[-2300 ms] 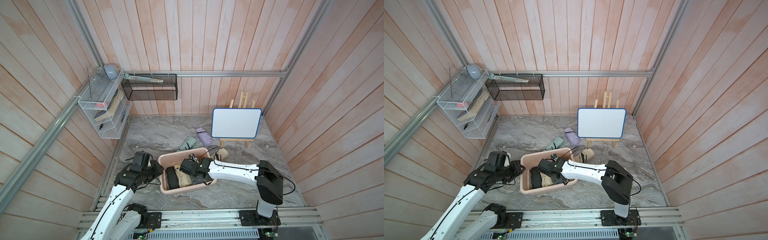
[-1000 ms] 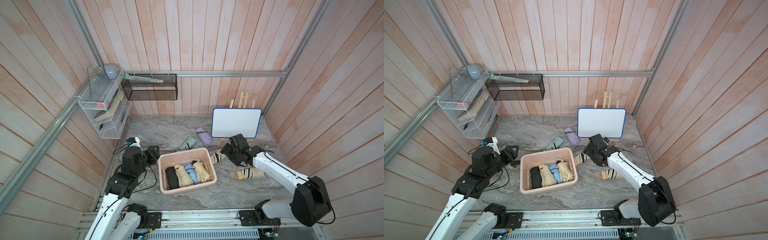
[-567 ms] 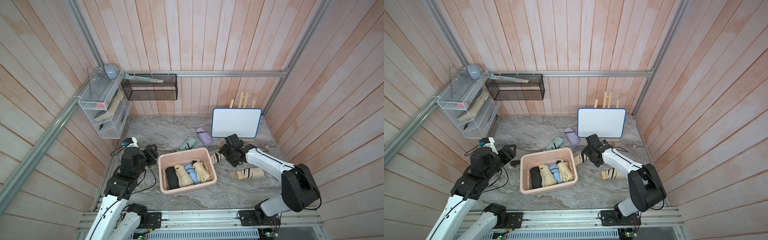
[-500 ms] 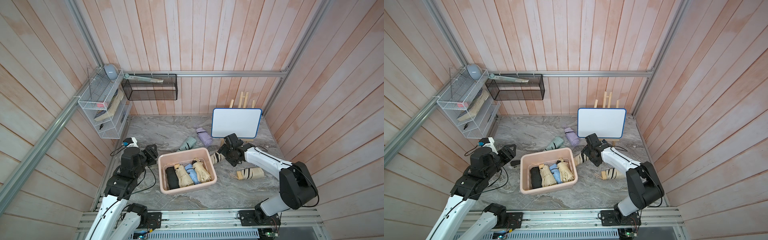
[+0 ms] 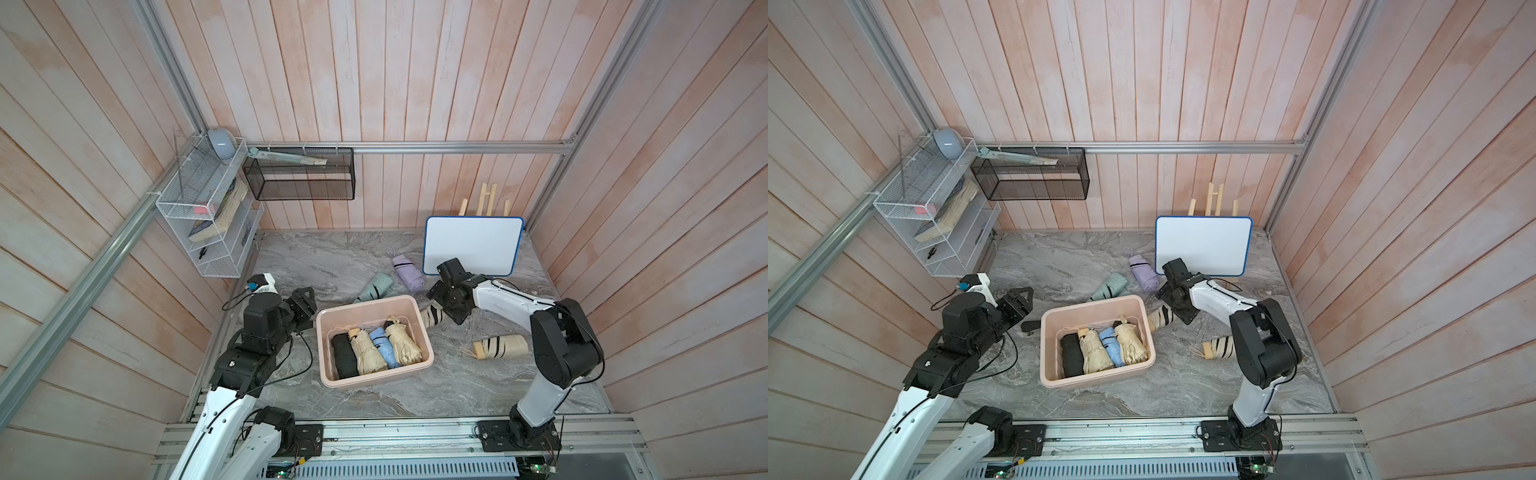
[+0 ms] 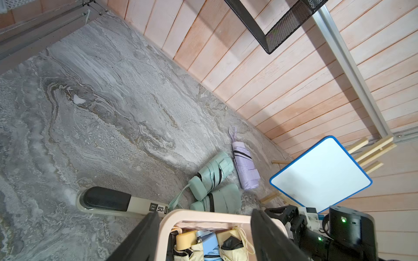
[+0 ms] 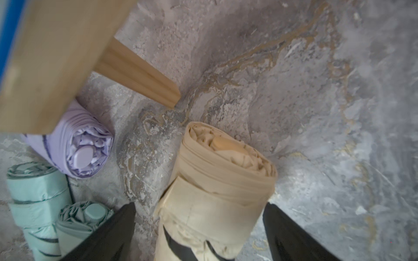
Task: Put the umbrella into the storage box
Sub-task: Pick up the umbrella from the center of the board, then place the umbrella in the storage box.
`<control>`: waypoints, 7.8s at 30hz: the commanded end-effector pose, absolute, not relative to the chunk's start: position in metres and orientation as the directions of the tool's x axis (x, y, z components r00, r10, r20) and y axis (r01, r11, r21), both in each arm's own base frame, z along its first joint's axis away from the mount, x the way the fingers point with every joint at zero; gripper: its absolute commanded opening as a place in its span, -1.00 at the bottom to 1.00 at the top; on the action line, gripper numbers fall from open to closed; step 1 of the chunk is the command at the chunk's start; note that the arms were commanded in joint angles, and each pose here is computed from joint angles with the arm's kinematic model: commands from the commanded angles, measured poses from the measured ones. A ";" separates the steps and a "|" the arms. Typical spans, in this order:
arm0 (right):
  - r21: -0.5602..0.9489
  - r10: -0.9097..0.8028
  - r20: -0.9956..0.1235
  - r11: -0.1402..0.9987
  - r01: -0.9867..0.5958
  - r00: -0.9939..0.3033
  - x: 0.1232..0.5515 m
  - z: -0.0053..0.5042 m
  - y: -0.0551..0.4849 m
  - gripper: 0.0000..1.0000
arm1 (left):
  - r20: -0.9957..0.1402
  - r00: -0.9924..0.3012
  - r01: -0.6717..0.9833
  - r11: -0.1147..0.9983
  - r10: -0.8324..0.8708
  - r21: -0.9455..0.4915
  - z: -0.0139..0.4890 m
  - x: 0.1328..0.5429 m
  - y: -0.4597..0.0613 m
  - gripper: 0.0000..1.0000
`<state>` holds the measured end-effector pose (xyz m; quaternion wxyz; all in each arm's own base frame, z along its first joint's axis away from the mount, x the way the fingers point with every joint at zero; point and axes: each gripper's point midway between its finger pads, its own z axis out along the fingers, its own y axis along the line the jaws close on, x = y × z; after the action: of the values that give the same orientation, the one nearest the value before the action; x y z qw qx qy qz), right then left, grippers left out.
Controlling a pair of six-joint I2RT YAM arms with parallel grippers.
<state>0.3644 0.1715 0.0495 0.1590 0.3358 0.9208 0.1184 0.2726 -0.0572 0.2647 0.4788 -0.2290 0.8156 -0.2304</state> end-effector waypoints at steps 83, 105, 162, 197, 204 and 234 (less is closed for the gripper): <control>0.902 0.916 -0.179 0.299 0.313 -0.359 0.361 0.384 0.121 -0.07 | -0.877 -0.109 0.722 0.569 -0.469 -0.394 0.409 0.310 -0.334 0.82; 0.973 0.888 0.084 0.025 0.229 -0.453 0.359 0.420 0.184 -0.08 | -0.824 -0.069 0.778 0.487 -0.563 -0.397 0.415 0.331 -0.370 0.88; 0.341 0.198 -0.889 0.888 -0.307 -0.412 0.323 0.391 0.149 0.93 | -0.885 -0.356 0.724 0.511 -0.298 -0.463 0.381 0.320 -0.357 -1.00; -0.486 -0.652 -0.747 0.401 -0.776 0.131 0.259 0.339 0.273 0.70 | -0.824 -0.563 0.752 0.376 -0.060 -0.541 0.382 0.272 -0.335 -1.00; -0.483 -0.668 -0.736 0.399 -0.780 0.114 0.260 0.328 0.280 0.49 | -0.822 -0.565 0.752 0.368 -0.066 -0.547 0.382 0.270 -0.334 -1.00; -0.213 -0.423 -0.903 0.590 -0.778 -0.073 0.232 0.345 0.319 -0.24 | -0.837 -0.467 0.723 0.423 -0.285 -0.547 0.400 0.227 -0.262 0.99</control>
<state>0.2332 0.3125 0.3405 0.5261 -0.4630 0.6979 0.1474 0.2300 -0.2782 0.3837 0.4497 0.1803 0.7041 -0.5192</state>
